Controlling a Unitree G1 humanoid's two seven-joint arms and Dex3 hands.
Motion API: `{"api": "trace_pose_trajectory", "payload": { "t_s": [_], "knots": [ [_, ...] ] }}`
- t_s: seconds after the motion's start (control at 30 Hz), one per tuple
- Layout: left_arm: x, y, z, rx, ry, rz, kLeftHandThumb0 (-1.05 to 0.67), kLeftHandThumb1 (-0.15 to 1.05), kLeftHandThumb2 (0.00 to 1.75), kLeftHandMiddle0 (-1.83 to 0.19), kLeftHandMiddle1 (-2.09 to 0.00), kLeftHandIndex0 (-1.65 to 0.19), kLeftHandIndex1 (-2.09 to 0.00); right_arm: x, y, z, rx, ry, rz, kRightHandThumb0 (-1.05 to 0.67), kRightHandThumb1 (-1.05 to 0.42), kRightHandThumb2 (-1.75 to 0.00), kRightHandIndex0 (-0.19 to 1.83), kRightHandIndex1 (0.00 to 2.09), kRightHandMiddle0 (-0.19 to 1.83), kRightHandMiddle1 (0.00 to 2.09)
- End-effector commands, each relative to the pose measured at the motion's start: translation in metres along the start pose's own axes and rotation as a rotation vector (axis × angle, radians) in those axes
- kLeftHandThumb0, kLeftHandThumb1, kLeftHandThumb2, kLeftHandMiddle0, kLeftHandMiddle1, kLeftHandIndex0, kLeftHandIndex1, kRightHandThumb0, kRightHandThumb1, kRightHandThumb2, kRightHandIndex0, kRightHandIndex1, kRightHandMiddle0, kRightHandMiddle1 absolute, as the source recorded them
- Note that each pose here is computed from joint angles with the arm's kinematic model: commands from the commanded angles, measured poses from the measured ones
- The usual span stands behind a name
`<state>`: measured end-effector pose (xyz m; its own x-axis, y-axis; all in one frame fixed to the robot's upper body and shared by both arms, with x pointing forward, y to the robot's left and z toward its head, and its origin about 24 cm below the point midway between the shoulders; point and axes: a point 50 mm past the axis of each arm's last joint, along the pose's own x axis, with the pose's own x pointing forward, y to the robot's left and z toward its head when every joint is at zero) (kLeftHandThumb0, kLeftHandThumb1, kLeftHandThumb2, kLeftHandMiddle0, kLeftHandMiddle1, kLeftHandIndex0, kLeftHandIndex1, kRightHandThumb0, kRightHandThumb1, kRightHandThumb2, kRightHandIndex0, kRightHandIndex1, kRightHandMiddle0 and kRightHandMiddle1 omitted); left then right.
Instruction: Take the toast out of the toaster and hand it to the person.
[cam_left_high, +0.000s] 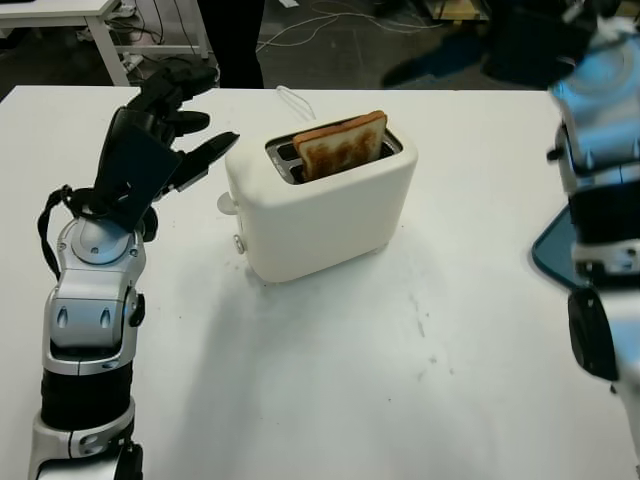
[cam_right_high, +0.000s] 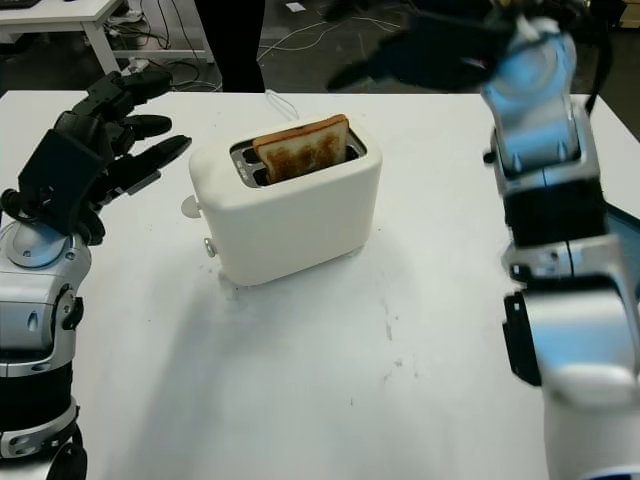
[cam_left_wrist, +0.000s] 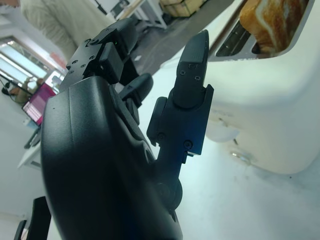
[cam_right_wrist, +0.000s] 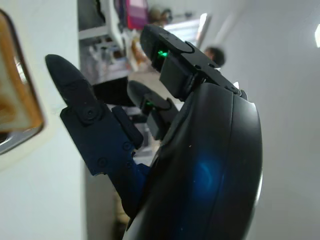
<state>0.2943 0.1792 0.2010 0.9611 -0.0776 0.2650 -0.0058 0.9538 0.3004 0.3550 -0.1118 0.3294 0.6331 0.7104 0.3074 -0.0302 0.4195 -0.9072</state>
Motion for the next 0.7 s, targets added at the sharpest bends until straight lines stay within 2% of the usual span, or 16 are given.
{"api": "trace_pose_trajectory", "payload": {
  "t_s": [0.0, 0.17, 0.4, 0.53, 0.67],
  "knots": [
    [-0.001, 0.002, -0.001, 0.005, -0.004, 0.014, -0.37, 0.92, 0.07, -0.05, -1.01, -0.23, -0.55, 0.009, 0.013, 0.004, -0.069, -0.003, 0.064, -0.62, -0.51, -0.01, 0.64, 0.75, 0.86, 0.15],
    [-0.001, 0.005, 0.0, 0.005, -0.004, 0.017, -0.39, 0.91, 0.07, -0.05, -1.02, -0.23, -0.56, 0.019, 0.037, 0.001, -0.182, 0.023, 0.173, -0.66, -0.57, -0.02, 0.58, 0.76, 0.82, 0.12],
    [0.0, 0.005, 0.001, 0.003, 0.003, 0.013, -0.39, 0.9, 0.06, -0.05, -1.03, -0.23, -0.57, 0.026, 0.052, -0.005, -0.238, 0.048, 0.255, -0.62, -0.61, -0.01, 0.52, 0.77, 0.79, 0.09],
    [0.0, 0.004, 0.002, -0.001, 0.003, 0.014, -0.38, 0.9, 0.05, -0.05, -1.03, -0.23, -0.58, 0.027, 0.062, -0.008, -0.295, 0.045, 0.3, -0.68, -0.63, 0.0, 0.51, 0.98, 0.8, 0.09],
    [0.0, 0.005, 0.002, 0.012, 0.001, 0.014, -0.38, 0.9, 0.05, -0.06, -1.04, -0.24, -0.58, 0.026, 0.071, -0.013, -0.315, 0.062, 0.33, -0.64, -0.64, 0.0, 0.46, 1.01, 0.79, 0.08]
  ]
}}
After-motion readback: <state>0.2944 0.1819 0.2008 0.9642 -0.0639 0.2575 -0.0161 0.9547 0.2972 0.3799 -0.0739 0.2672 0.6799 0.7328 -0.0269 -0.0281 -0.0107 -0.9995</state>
